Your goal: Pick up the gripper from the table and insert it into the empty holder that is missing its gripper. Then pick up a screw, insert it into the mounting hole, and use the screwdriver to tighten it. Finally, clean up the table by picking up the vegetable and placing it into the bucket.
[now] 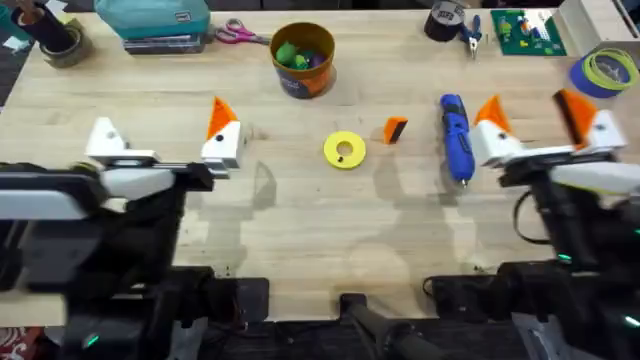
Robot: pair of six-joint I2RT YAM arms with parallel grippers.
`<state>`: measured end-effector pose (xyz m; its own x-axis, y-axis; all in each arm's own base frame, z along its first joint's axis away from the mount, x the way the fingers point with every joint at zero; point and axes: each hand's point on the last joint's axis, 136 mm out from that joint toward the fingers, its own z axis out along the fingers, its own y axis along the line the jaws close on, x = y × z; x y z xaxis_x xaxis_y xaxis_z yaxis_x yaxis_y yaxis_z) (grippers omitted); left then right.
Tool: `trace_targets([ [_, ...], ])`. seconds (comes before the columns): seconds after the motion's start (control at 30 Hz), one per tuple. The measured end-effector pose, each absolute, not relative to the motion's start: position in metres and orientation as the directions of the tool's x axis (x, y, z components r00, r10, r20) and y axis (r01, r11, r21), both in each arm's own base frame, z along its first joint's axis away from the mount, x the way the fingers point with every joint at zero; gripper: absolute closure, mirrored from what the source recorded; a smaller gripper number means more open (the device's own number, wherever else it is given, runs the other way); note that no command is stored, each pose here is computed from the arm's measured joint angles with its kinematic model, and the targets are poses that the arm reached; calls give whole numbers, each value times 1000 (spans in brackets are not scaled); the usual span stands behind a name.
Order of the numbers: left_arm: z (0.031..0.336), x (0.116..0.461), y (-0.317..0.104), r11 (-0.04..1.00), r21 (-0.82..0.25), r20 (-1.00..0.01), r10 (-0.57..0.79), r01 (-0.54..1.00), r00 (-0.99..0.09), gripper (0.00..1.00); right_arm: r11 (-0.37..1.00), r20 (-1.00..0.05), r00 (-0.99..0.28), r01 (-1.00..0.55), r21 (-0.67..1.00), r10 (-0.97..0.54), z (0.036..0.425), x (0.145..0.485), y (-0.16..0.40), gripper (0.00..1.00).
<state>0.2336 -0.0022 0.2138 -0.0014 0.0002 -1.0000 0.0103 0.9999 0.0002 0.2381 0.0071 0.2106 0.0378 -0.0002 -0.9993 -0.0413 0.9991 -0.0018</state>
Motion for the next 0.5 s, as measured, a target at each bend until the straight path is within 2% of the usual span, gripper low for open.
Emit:
trace_targets([
  [0.17,250,219,-2,1000,0,-998,0,10,-66,16,999,-1000,-2,-42,0,0,253,220,7,5],
  [0.33,274,220,-2,1000,7,-975,9,12,-220,16,999,-978,-210,-47,10,0,260,212,8,5],
  [0.5,283,235,-2,1000,21,-912,27,20,-409,14,999,-906,-423,-44,21,0,258,221,8,5],
])
